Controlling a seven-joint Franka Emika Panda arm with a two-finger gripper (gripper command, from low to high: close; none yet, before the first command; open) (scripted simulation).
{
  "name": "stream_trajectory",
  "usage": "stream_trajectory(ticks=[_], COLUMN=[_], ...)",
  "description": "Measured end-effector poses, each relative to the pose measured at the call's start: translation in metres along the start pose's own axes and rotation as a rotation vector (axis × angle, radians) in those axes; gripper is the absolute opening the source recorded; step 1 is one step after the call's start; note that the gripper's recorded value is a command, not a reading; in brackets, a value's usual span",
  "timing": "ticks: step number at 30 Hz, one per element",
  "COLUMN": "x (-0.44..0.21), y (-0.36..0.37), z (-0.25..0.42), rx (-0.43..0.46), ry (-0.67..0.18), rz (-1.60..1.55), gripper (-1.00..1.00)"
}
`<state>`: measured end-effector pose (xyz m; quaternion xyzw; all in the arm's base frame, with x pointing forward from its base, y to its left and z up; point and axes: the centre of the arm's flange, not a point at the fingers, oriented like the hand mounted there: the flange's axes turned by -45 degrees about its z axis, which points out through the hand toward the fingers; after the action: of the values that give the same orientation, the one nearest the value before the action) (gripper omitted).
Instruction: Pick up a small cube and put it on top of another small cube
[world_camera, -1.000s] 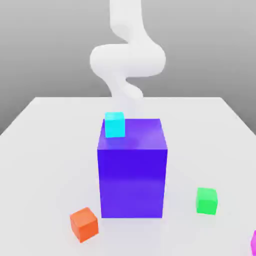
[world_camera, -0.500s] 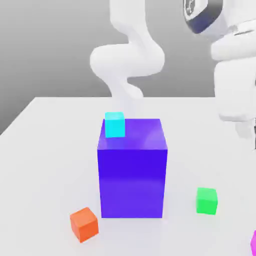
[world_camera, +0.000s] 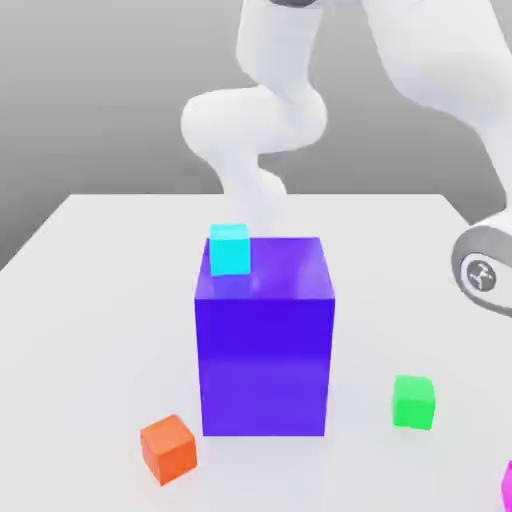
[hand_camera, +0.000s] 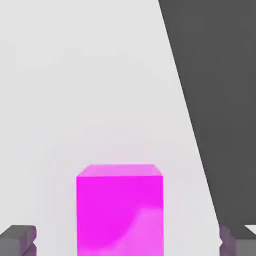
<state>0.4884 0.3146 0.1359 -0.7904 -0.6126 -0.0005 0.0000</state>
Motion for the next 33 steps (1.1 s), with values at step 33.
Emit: stream_trajectory(ticks=[33], x=[-0.128], y=[-0.118], z=[-0.058], rx=[-0.001], ry=[-0.001], rz=[0.475], gripper=[-1.0])
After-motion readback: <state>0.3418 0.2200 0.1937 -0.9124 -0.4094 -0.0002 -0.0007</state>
